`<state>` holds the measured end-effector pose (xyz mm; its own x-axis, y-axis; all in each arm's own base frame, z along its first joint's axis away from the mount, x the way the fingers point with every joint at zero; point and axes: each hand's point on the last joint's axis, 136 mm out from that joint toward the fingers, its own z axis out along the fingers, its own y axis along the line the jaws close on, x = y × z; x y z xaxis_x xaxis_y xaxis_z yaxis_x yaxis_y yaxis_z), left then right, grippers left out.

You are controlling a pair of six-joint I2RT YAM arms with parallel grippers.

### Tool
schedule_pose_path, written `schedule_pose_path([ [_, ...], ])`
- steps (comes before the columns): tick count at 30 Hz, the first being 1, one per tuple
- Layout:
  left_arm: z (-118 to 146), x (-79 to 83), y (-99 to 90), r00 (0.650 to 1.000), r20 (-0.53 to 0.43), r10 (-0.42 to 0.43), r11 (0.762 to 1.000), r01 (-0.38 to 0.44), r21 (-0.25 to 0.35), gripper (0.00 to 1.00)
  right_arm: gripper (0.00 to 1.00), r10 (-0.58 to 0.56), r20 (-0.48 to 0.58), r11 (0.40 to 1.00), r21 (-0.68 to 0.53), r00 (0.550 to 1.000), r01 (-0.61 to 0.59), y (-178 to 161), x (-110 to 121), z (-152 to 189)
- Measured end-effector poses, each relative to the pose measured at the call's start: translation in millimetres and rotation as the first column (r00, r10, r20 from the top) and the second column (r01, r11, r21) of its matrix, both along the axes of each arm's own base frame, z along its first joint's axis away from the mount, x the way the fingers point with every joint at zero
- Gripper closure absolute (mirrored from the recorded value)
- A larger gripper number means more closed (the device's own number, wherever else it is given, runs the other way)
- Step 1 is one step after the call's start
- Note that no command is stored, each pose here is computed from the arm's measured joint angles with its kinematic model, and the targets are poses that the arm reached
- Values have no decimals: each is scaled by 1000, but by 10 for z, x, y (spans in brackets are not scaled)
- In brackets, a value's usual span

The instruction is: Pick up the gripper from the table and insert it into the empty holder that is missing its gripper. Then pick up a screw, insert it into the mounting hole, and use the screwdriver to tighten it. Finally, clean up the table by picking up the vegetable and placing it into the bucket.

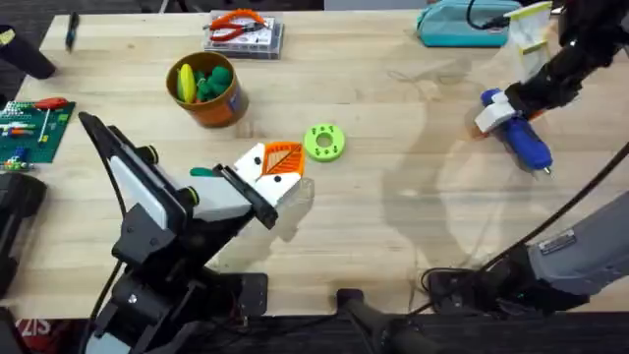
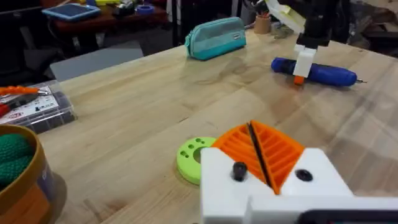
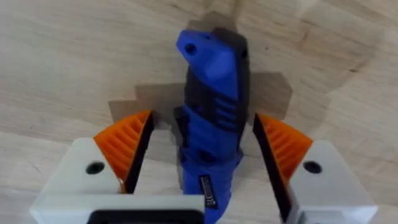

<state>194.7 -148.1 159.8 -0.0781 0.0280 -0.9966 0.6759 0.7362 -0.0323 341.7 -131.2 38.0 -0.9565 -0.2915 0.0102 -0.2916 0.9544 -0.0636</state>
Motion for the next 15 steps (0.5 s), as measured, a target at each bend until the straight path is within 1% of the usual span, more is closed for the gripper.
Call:
schedule_pose_path([
  [4, 0, 0, 0, 1000, 0, 0, 1000, 0, 0, 994, 7, -9, 22, 1000, -5, 1000, 9, -56, 41, 11],
  [15, 0, 0, 0, 1000, 0, 0, 1000, 0, 0, 994, 20, -59, 39, 996, 63, 997, 57, -132, 28, -26],
])
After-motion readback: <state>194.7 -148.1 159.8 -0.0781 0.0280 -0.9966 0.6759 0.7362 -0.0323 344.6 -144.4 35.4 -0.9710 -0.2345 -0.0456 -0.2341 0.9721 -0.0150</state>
